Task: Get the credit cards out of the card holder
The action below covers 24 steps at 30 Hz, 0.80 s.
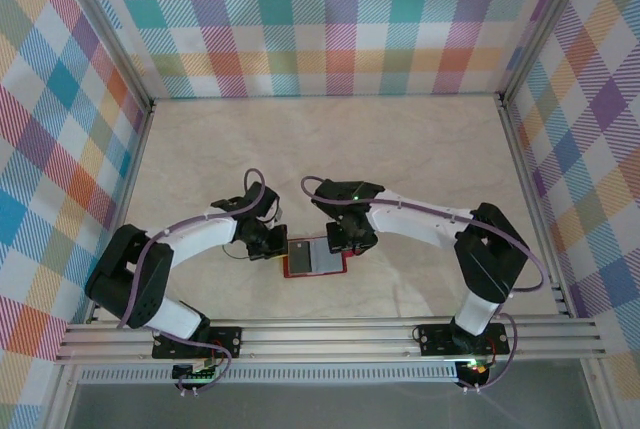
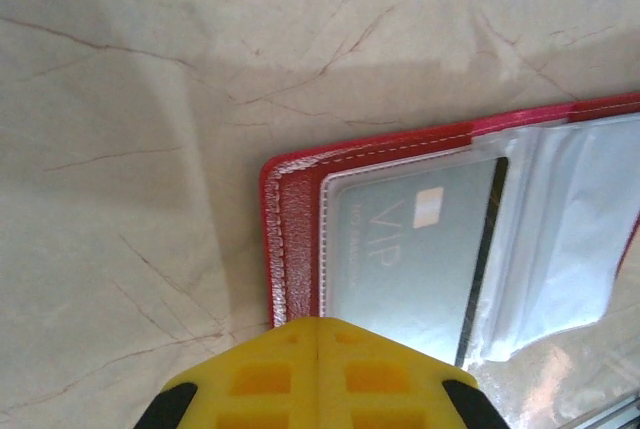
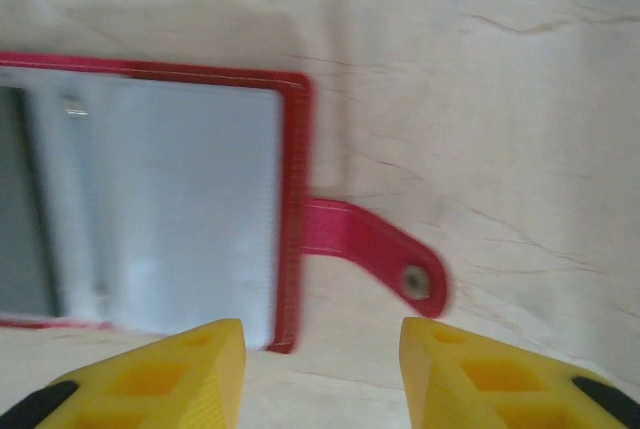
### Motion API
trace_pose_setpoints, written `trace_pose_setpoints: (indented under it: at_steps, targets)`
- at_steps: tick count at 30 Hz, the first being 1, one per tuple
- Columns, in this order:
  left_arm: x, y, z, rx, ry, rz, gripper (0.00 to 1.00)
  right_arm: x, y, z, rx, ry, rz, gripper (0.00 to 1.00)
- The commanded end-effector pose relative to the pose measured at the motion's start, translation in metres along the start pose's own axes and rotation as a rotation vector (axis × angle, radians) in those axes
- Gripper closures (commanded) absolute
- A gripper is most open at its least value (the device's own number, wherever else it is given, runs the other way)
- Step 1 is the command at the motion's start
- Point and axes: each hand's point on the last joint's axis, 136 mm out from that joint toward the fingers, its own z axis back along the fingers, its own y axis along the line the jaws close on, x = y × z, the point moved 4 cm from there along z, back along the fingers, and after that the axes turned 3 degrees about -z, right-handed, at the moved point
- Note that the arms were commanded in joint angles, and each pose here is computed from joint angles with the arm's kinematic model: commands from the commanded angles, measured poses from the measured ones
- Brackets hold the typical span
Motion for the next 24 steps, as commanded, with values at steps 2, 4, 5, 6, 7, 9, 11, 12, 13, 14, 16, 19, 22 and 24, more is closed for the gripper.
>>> trace_pose_setpoints:
  at_steps: [2, 4, 5, 6, 7, 9, 11, 12, 13, 14, 16, 19, 22, 24]
  targets:
    - [0.008, -0.008, 0.019, -0.026, -0.045, -0.005, 0.98, 0.004, 0.043, -0.001, 0.278, 0.041, -0.029, 0.64]
    - [0.008, -0.011, 0.020, -0.042, -0.049, 0.000, 0.98, 0.004, 0.054, -0.005, 0.351, 0.064, -0.037, 0.69]
    - [0.007, -0.013, 0.020, -0.062, -0.047, 0.004, 0.98, 0.004, 0.058, -0.009, 0.382, 0.077, -0.038, 0.72]
    - [0.006, -0.015, 0.018, -0.080, -0.041, 0.007, 0.99, 0.004, 0.061, -0.012, 0.400, 0.086, -0.041, 0.75]
    - [0.006, -0.018, 0.016, -0.100, -0.033, 0.011, 0.99, 0.005, 0.064, -0.014, 0.414, 0.093, -0.046, 0.79]
    - [0.004, -0.020, 0.011, -0.127, -0.016, 0.021, 0.99, 0.006, 0.065, -0.021, 0.422, 0.107, -0.052, 0.83]
    - [0.004, -0.021, 0.006, -0.142, -0.005, 0.025, 0.99, 0.007, 0.065, -0.029, 0.418, 0.122, -0.061, 0.85]
    - [0.003, -0.020, 0.003, -0.139, 0.002, 0.029, 0.99, 0.007, 0.065, -0.032, 0.417, 0.127, -0.061, 0.85]
    - [0.002, -0.018, 0.000, -0.131, 0.009, 0.033, 0.99, 0.008, 0.065, -0.034, 0.418, 0.132, -0.062, 0.85]
    - [0.002, -0.017, -0.002, -0.126, 0.011, 0.033, 0.99, 0.007, 0.065, -0.038, 0.415, 0.139, -0.058, 0.85]
    - [0.001, -0.013, -0.006, -0.106, 0.018, 0.035, 1.00, 0.008, 0.064, -0.043, 0.402, 0.148, -0.055, 0.84]
    - [-0.002, -0.004, -0.012, -0.063, 0.035, 0.039, 1.00, 0.006, 0.059, -0.051, 0.369, 0.162, -0.057, 0.83]
    - [-0.004, 0.002, -0.016, -0.030, 0.044, 0.041, 1.00, 0.005, 0.054, -0.055, 0.341, 0.163, -0.062, 0.76]
    - [-0.005, 0.007, -0.017, -0.003, 0.046, 0.039, 1.00, 0.005, 0.051, -0.057, 0.324, 0.162, -0.065, 0.72]
